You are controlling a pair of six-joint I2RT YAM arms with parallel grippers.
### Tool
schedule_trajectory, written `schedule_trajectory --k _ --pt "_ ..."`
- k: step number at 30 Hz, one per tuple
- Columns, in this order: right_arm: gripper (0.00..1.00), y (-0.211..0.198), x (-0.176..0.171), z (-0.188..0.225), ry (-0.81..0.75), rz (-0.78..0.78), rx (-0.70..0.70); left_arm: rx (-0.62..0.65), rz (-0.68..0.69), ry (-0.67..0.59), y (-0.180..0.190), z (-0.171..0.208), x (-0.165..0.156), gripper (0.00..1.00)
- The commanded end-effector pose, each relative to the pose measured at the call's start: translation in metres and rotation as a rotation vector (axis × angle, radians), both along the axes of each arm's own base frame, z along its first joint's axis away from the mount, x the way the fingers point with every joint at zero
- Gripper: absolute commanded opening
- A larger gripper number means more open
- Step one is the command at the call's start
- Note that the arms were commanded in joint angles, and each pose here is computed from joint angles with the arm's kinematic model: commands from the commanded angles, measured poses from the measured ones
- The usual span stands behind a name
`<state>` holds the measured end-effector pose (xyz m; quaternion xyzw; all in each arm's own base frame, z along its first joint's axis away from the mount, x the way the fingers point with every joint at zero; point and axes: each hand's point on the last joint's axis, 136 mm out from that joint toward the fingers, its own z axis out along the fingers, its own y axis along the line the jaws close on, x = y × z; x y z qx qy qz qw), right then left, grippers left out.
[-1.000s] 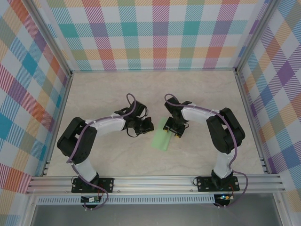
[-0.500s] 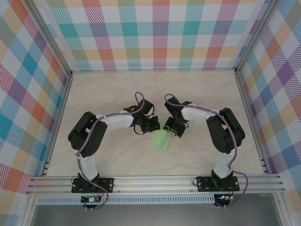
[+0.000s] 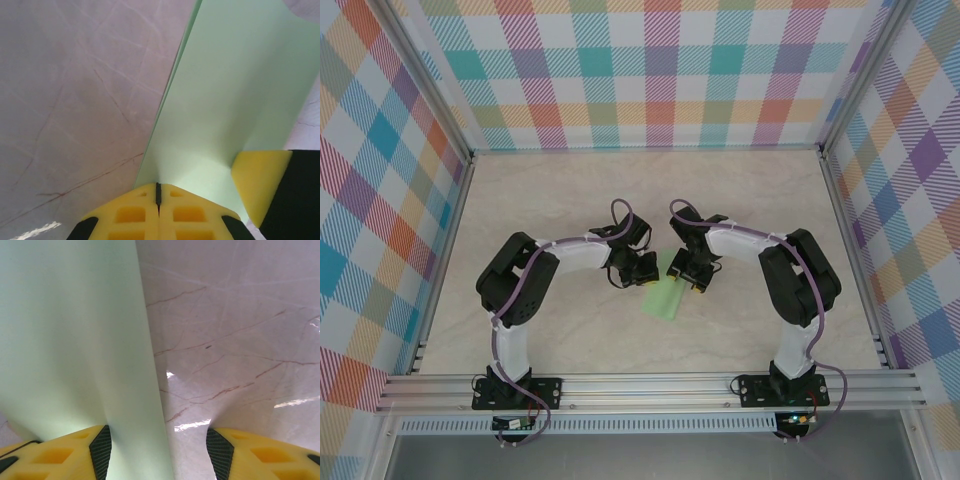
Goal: Fold a paper plane with a square sheet of paper (pick it up from the middle)
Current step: Hold the square sheet of paper at the center of the table.
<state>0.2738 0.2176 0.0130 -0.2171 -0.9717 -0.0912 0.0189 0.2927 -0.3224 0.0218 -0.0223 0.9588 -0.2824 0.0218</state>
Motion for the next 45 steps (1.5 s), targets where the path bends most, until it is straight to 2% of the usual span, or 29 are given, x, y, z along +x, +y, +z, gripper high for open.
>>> schedule_trajectory --k 1,6,7,12,15,16,17,23,27,32,45 --pt "0.59 -0.003 -0.01 -0.038 0.044 0.018 -0.037 0.065 -0.014 0.028 0.004 -0.014 -0.009 0.0" --pt "0.61 0.005 0.001 -0.016 -0.01 0.047 0.003 0.105 -0.009 0.041 0.013 -0.023 -0.015 0.0" --pt "0.64 0.005 0.003 -0.008 -0.027 0.057 0.009 0.11 -0.01 0.04 0.015 -0.025 -0.015 0.0" --pt "0.74 0.009 0.017 0.043 -0.195 0.09 0.083 0.121 -0.012 0.042 0.017 -0.028 -0.017 0.0" --pt "0.76 0.007 0.017 0.066 -0.284 0.082 0.143 0.114 -0.015 0.042 0.016 -0.028 -0.018 0.0" --pt "0.74 0.007 0.016 0.071 -0.306 0.077 0.174 0.112 -0.014 0.044 0.016 -0.028 -0.018 0.0" --pt "0.67 0.011 0.013 0.075 -0.329 0.075 0.219 0.112 -0.014 0.043 0.016 -0.028 -0.018 0.0" --pt "0.19 0.038 -0.003 0.073 -0.36 0.082 0.487 0.113 -0.018 0.046 0.016 -0.03 -0.019 0.0" --pt "0.05 0.045 -0.009 0.06 -0.34 0.086 0.543 0.113 -0.019 0.048 0.016 -0.031 -0.019 0.0" --pt "0.0 0.04 -0.011 0.043 -0.321 0.071 0.528 0.113 -0.021 0.047 0.016 -0.03 -0.019 0.0" --pt "0.0 0.016 -0.024 0.005 -0.278 0.046 0.491 0.112 -0.022 0.051 0.016 -0.031 -0.02 0.0"
